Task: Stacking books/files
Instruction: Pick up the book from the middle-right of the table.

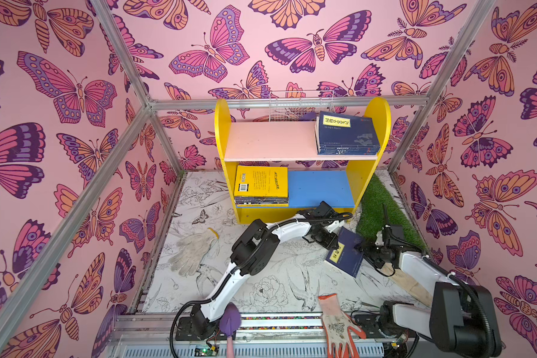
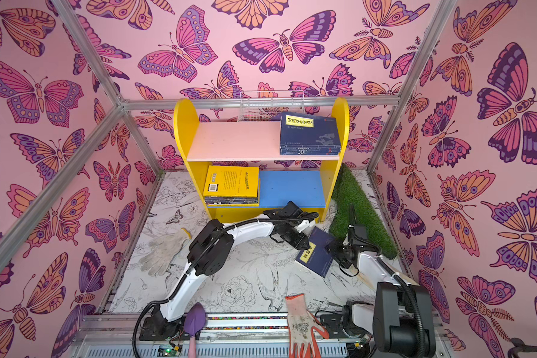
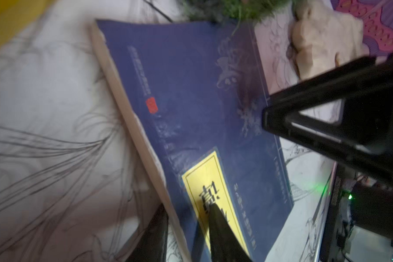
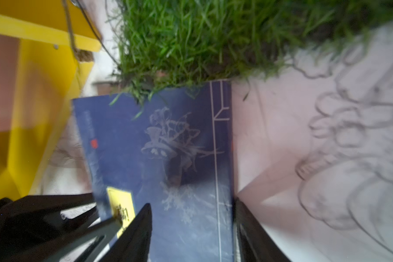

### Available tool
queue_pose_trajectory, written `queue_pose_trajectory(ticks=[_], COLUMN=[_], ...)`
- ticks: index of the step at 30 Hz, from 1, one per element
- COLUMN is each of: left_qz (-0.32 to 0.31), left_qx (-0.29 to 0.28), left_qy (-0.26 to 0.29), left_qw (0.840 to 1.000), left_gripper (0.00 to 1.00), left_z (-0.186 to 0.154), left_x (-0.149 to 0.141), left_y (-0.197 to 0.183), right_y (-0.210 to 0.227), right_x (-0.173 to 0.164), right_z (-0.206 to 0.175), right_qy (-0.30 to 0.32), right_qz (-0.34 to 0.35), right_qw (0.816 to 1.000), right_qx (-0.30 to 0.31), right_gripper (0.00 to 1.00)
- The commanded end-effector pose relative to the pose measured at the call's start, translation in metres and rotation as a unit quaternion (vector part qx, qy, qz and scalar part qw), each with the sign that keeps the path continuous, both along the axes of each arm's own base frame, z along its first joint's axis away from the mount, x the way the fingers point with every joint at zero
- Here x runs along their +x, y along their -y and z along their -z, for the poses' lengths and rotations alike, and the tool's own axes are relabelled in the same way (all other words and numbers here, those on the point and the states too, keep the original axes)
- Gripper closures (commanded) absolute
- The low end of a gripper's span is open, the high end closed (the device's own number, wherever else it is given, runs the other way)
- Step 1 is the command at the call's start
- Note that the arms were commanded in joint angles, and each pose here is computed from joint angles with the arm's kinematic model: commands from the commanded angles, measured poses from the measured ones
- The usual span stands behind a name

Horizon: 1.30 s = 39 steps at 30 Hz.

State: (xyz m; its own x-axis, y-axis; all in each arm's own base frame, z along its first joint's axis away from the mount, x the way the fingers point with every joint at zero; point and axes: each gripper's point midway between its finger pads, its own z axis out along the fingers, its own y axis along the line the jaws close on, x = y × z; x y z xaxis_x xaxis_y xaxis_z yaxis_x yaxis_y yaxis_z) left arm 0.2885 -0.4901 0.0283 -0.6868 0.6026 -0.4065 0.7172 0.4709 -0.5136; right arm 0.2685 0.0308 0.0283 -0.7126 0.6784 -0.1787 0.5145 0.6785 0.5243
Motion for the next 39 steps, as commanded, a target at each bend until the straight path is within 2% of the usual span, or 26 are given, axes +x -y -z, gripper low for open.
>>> queue_pose_trajectory(ticks=[1,3,5,9,12,17,21,22,23,24,25,27,29,31,34,36,39], left_qz=[0.009,0.01,0.01,0.012,0.012,0.02,0.017,0.013,0.009,0.0,-0.012,-0.042,-0.082,-0.126,-0.155,-0.177,-0.198], left_qx=[0.062,0.07,0.075,0.076,0.076,0.065,0.046,0.034,0.022,0.012,0.001,-0.018,-0.049,-0.073,-0.079,-0.074,-0.086], left_qy=[-0.031,-0.033,-0.036,-0.04,-0.038,-0.035,-0.02,-0.018,-0.016,-0.007,0.007,0.031,0.057,0.103,0.147,0.171,0.186], left_qw=[0.998,0.997,0.996,0.996,0.996,0.997,0.999,0.999,1.0,1.0,1.0,0.998,0.994,0.984,0.974,0.966,0.958], left_gripper=[0.79,0.89,0.94,1.0,1.0,1.0,1.0,0.94,0.82,0.61,0.45,0.41,0.35,0.33,0.32,0.28,0.28], left_z=[0.05,0.057,0.06,0.061,0.06,0.05,0.029,0.019,0.012,0.001,-0.01,-0.028,-0.051,-0.073,-0.096,-0.106,-0.121], left_x=[-0.019,-0.02,-0.022,-0.025,-0.024,-0.027,-0.023,-0.021,-0.02,-0.018,-0.013,-0.007,0.002,0.008,0.006,0.009,0.013], left_y=[-0.016,-0.02,-0.023,-0.024,-0.024,-0.024,-0.024,-0.023,-0.024,-0.028,-0.032,-0.044,-0.058,-0.078,-0.1,-0.113,-0.12], right_y=[-0.042,-0.058,-0.069,-0.079,-0.075,-0.056,-0.048,-0.048,-0.047,-0.048,-0.051,-0.063,-0.083,-0.107,-0.128,-0.135,-0.137], right_x=[0.0,0.014,0.024,0.03,0.025,0.013,0.008,0.006,0.003,0.0,-0.004,-0.014,-0.028,-0.05,-0.072,-0.07,-0.044], right_z=[-0.008,-0.033,-0.064,-0.104,-0.096,-0.07,-0.074,-0.083,-0.094,-0.112,-0.133,-0.184,-0.239,-0.297,-0.383,-0.439,-0.514], right_qy=[0.027,0.082,0.14,0.202,0.179,0.127,0.128,0.137,0.149,0.171,0.197,0.262,0.329,0.379,0.446,0.498,0.58], right_qz=[-0.056,-0.065,-0.081,-0.106,-0.102,-0.079,-0.066,-0.068,-0.073,-0.084,-0.098,-0.138,-0.194,-0.267,-0.328,-0.328,-0.266], right_qw=[0.991,0.979,0.962,0.944,0.956,0.98,0.984,0.984,0.983,0.98,0.974,0.955,0.924,0.886,0.831,0.8,0.763], right_qx=[0.116,0.175,0.22,0.238,0.206,0.132,0.105,0.096,0.084,0.063,0.043,0.019,0.017,0.027,0.043,0.064,0.106], right_gripper=[0.43,0.44,0.46,0.49,0.58,0.83,0.95,0.96,0.96,0.97,0.97,0.97,0.99,0.99,1.0,1.0,1.0])
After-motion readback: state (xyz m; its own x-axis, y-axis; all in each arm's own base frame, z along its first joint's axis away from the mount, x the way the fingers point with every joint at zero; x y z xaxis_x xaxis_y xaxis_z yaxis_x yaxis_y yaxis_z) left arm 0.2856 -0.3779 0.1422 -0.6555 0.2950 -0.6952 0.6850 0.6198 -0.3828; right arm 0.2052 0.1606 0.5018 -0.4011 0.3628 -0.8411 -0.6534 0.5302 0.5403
